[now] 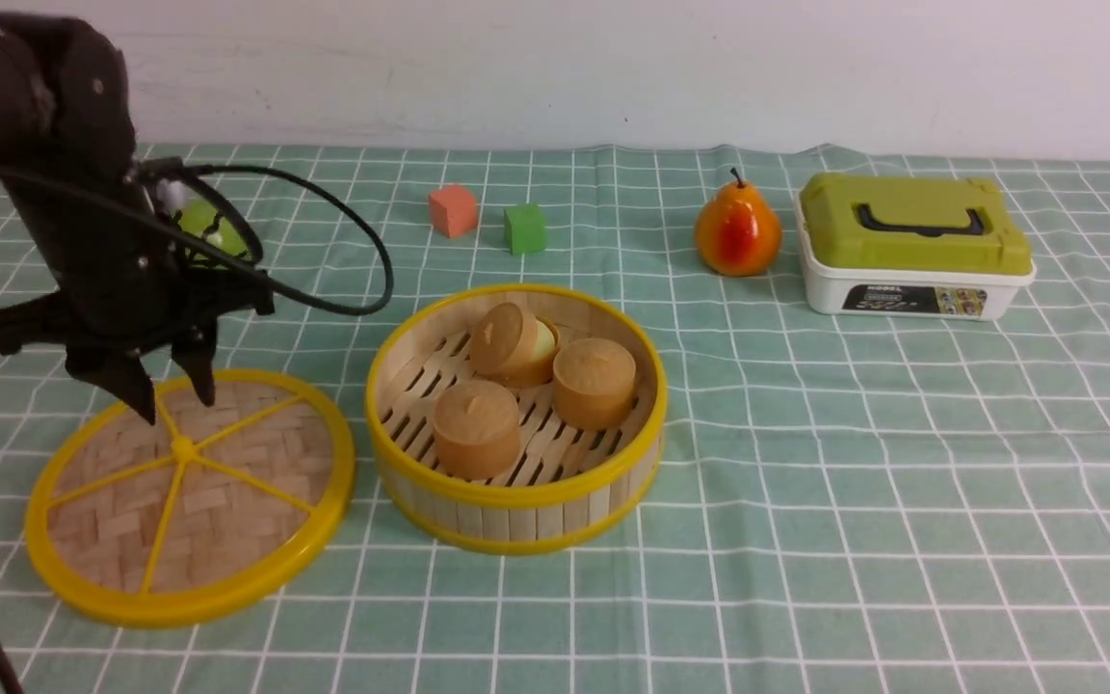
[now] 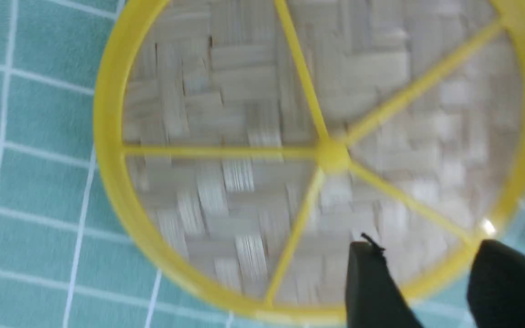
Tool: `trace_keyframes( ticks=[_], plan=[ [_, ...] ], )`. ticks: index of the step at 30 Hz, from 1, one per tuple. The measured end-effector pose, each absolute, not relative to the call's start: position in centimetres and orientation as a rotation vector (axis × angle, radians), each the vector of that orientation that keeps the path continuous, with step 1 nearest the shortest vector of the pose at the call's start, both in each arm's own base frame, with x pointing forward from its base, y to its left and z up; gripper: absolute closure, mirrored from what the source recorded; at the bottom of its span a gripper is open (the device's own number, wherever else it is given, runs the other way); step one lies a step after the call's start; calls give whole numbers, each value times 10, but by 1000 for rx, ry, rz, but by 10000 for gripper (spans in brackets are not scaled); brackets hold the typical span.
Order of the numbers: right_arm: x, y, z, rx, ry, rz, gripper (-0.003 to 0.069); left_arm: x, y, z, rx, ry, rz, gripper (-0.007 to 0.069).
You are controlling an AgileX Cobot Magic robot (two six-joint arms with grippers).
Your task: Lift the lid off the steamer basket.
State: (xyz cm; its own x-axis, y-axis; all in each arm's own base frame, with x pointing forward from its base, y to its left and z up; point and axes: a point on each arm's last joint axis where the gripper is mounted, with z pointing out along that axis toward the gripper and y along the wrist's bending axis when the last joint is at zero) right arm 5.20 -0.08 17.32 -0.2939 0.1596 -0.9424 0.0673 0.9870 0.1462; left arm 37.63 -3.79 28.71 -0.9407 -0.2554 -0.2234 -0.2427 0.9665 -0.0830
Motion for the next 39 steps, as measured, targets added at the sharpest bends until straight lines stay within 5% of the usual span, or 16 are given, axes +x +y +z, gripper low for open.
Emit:
trace_keyframes(
  ticks=[4,8,15,19,26,33,39],
  plan=[
    [52,-1,173,164,1870,91,417,343,-48,339,-240,2798,-300,536],
    [52,-1,173,164,1870,91,417,308,-50,376,-133,2699,-390,631],
    [52,-1,173,164,1870,91,417,201,-43,425,-1,2401,-442,638],
    [52,-1,173,164,1870,91,417,147,-37,416,-20,2222,-463,638],
    [52,-1,173,164,1870,91,416,75,-29,352,-96,1957,-539,638],
    [52,-1,173,164,1870,91,417,48,-21,315,-136,1722,-536,638],
    [52,-1,173,164,1870,91,417,51,-20,291,-157,1741,-530,638]
  ],
)
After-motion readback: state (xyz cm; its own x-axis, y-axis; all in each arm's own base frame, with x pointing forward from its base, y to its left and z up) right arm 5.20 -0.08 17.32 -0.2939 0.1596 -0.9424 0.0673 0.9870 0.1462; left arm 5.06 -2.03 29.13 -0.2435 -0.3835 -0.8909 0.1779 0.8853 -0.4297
